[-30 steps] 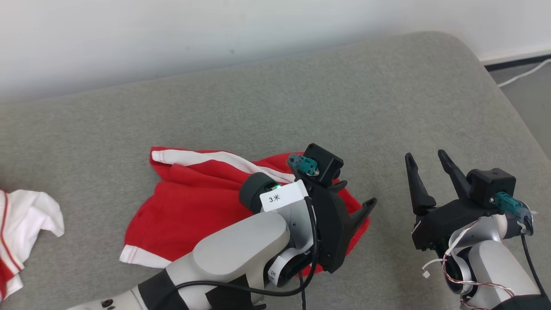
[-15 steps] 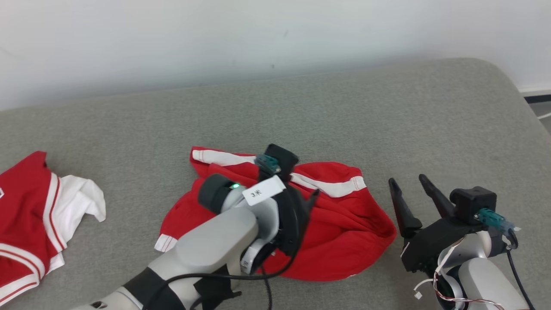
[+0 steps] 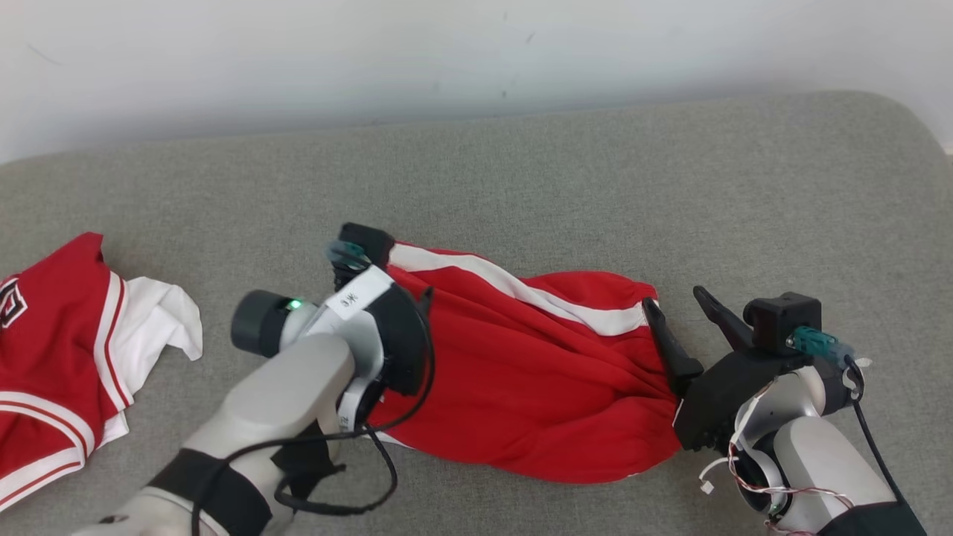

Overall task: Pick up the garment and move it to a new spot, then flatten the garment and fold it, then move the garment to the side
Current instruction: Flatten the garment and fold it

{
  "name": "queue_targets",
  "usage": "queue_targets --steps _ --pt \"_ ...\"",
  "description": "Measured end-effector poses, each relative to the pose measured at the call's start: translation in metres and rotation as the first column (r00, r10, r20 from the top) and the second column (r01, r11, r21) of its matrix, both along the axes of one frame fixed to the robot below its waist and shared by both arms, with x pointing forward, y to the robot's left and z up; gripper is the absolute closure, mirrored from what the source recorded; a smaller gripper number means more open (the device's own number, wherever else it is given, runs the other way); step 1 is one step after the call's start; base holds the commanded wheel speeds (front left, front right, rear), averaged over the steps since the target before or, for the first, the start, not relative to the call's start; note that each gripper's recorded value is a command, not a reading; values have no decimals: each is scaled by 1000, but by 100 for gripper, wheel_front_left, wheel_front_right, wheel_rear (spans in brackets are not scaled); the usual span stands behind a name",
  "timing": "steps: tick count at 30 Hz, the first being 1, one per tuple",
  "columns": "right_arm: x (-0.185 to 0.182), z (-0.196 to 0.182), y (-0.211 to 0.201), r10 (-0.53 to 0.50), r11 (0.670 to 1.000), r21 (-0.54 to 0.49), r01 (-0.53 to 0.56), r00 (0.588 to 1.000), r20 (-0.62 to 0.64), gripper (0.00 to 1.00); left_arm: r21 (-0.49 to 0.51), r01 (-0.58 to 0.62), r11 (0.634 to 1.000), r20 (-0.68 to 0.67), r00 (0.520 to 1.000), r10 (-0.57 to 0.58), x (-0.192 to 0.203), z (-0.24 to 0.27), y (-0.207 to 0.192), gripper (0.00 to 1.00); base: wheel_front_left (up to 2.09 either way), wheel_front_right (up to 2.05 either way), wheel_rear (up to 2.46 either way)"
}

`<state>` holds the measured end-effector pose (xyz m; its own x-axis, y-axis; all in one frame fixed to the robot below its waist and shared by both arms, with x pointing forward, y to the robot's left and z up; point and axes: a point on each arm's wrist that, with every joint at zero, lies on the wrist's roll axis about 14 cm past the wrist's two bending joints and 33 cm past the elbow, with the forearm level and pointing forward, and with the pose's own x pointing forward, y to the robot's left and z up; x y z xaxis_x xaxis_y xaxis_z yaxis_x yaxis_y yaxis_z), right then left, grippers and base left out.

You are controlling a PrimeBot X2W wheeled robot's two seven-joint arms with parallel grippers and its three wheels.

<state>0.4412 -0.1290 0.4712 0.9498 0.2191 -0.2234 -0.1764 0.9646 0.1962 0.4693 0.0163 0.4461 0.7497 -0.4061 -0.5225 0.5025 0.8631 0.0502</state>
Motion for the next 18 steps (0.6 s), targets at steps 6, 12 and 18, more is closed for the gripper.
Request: queue_targets --steps 6,12,18 --pt "10 -8 6 28 999 -27 -29 999 -37 0 24 -48 999 25 999 48 22 0 20 0 0 0 0" --pt "17 -18 9 41 998 -36 -44 997 -72 0 31 -83 996 36 996 82 41 1 29 0 0 0 0" --pt "25 -31 8 46 997 -48 -52 993 -113 0 47 -110 993 3 994 110 51 -15 37 0 0 0 0"
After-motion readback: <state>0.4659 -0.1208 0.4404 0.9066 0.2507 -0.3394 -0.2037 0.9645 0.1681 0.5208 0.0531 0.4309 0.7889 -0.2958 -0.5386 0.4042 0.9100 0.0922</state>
